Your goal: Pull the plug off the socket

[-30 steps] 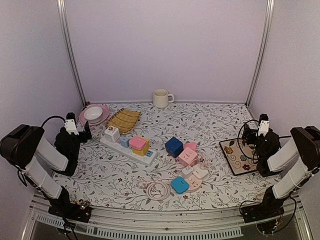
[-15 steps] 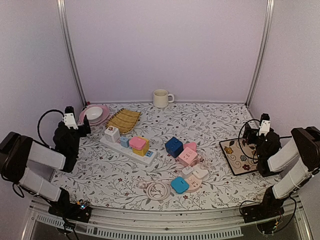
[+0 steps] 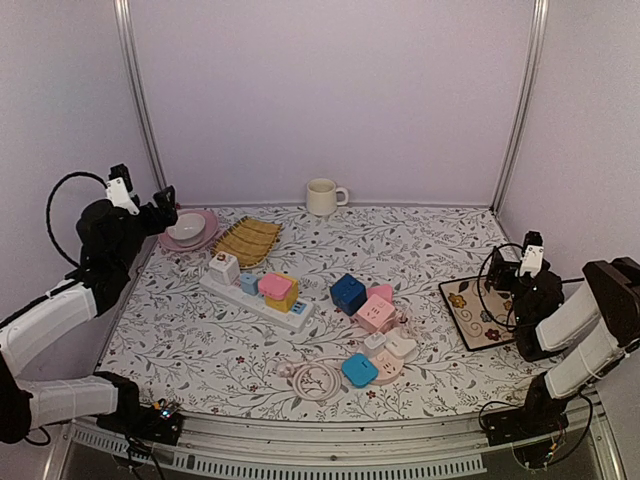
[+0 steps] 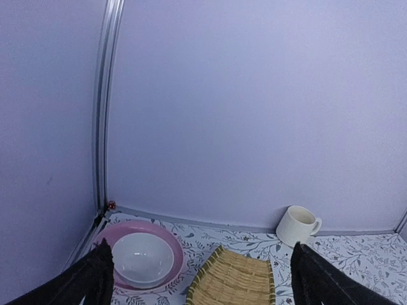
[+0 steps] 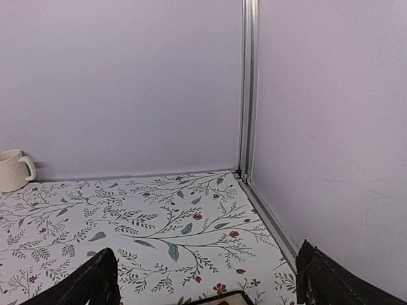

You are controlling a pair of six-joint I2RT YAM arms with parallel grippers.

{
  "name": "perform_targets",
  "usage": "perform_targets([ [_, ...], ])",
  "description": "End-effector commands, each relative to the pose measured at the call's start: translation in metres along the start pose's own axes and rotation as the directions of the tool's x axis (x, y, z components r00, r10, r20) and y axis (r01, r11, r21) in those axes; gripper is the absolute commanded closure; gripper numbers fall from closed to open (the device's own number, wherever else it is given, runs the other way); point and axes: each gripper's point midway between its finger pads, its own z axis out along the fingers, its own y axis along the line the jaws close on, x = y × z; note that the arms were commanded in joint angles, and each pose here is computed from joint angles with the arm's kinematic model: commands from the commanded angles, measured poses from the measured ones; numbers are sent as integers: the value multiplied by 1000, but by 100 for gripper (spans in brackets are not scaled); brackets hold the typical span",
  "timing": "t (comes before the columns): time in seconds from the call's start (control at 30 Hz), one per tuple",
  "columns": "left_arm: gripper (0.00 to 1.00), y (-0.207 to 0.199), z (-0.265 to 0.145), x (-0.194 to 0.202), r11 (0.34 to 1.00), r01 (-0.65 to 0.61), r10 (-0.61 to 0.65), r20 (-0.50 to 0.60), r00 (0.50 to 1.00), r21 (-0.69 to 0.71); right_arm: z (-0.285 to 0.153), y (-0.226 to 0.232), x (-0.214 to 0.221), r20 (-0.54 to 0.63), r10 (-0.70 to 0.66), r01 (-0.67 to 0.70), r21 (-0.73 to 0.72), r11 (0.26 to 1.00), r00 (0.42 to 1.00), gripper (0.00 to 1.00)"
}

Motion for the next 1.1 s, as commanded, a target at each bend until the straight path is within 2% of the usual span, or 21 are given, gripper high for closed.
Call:
perform_targets([
  [0.0,3,39,-13,52,968,196,-221,-173,960,-155,-6,-6,-36,87,10,-16,71,997,996,1],
  [0.1,3,23,-11,54,983,177,-185,-211,960,-56,-2,-4,-67,84,34,-39,59,997,996,1],
  [0.23,3,9,-5,69,982,191,-187,-287,940,-14,-12,5,-111,97,227,-225,-30,974,969,1],
  [0.33,3,-5,-5,83,980,199,-186,-325,927,9,-14,3,-117,19,357,-356,-10,934,934,1],
  [0.5,3,-26,-15,102,982,190,-178,-306,935,11,-13,25,-130,-39,385,-387,-128,913,922,1],
  [0.57,3,-38,-18,106,975,211,-180,-321,930,64,-13,35,-127,-83,428,-436,-166,885,900,1],
  [0.7,3,-64,-20,125,952,269,-183,-429,885,147,3,68,-116,-262,355,-414,-222,883,898,1],
  [0.9,3,-108,-29,148,939,269,-122,-522,844,216,-11,131,-94,-330,194,-281,-242,928,924,1],
  [1.07,3,-145,-47,160,915,293,-88,-571,816,279,-34,188,-71,-432,81,-255,-361,897,898,1],
])
